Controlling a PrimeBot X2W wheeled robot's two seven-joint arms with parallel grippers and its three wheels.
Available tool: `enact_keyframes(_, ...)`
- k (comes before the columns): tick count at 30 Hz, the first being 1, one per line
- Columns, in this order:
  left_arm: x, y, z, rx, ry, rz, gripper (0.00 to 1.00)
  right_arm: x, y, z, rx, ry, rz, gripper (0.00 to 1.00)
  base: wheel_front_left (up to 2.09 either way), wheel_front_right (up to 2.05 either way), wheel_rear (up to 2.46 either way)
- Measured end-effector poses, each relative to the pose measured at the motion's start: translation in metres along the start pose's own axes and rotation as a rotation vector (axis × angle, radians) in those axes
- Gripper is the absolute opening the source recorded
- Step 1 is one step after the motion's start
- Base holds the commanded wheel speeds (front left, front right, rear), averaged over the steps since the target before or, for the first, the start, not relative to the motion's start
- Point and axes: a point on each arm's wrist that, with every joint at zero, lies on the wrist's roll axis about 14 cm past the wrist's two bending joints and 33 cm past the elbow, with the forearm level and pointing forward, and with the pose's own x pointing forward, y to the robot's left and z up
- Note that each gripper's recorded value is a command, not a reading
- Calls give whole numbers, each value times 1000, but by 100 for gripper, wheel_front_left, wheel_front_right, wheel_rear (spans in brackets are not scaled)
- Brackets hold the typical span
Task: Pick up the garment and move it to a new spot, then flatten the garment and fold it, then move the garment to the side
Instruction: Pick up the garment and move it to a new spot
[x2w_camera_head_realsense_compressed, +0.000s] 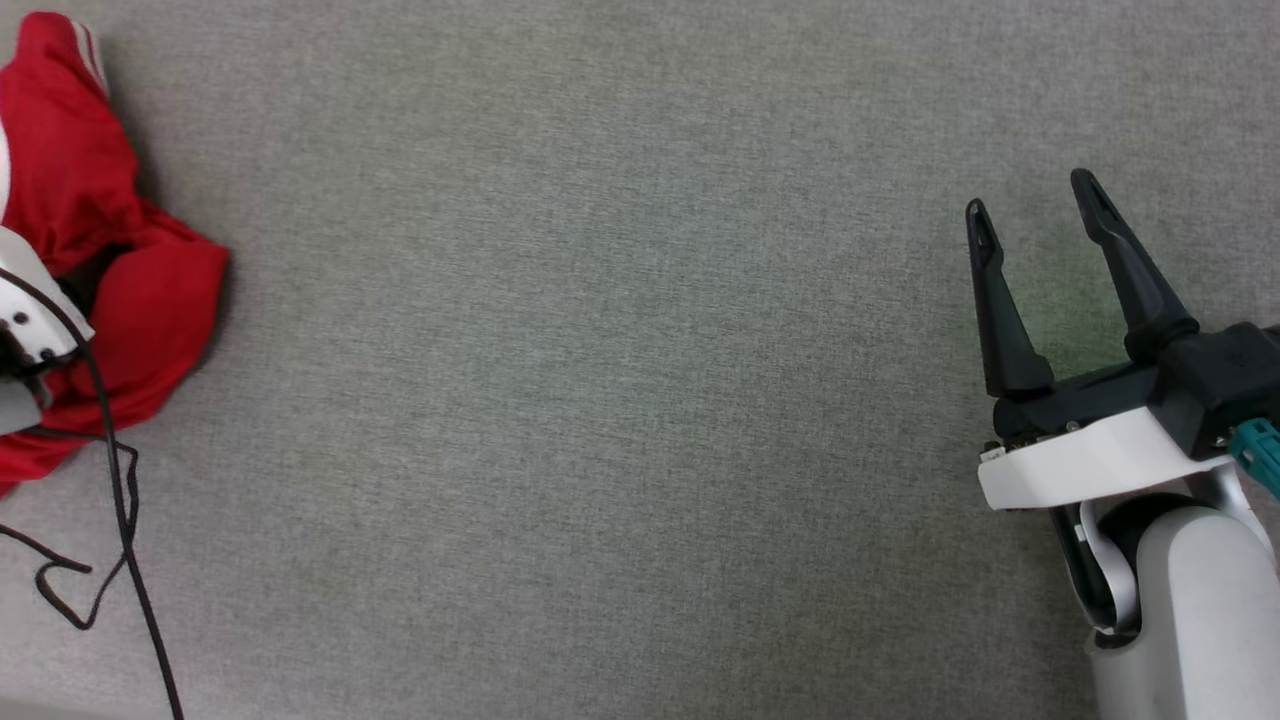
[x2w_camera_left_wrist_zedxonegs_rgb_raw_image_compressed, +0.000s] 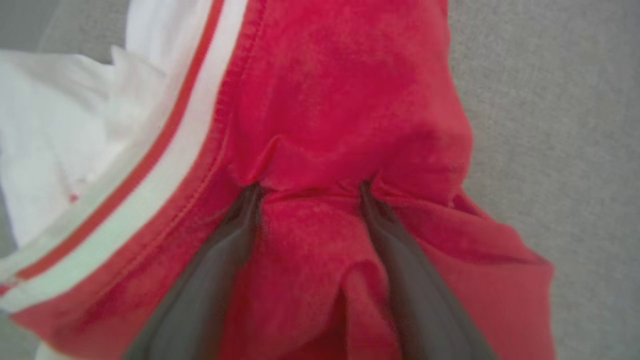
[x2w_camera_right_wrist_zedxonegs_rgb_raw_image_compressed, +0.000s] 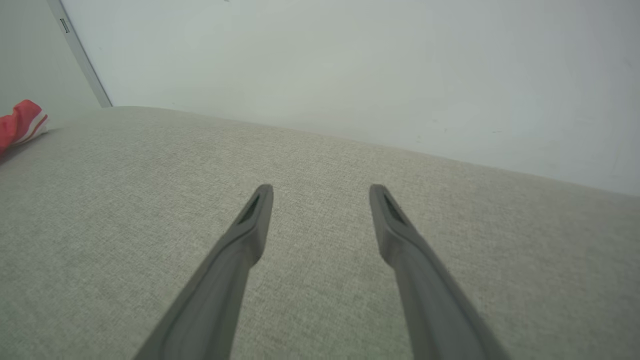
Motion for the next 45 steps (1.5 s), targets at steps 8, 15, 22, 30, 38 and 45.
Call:
enact_keyframes(8, -1, 1, 7, -3, -51, 31, 0, 0, -2, 8, 3, -19, -8, 100, 0, 0, 0)
enact_keyframes(15, -33, -1, 37, -30, -334, 23, 0, -14, 2, 33, 7, -65, -13, 100, 0, 0, 0)
enact_keyframes(22, -87, -6, 67, 22, -633, 7, 0, -39, 7, 62, 10, -109, -23, 100, 0, 0, 0)
enact_keyframes(30, -142, -34, 82, 30, -882, -66, 0, -77, 5, 94, 17, -162, -56, 100, 0, 0, 0)
enact_keyframes(38, -157, -112, 72, 113, -930, -252, 0, -121, -12, 106, 11, -165, -138, 100, 0, 0, 0)
enact_keyframes(45, -162, -226, 40, 268, -869, -510, 0, -161, -42, 113, 24, -184, -255, 100, 0, 0, 0)
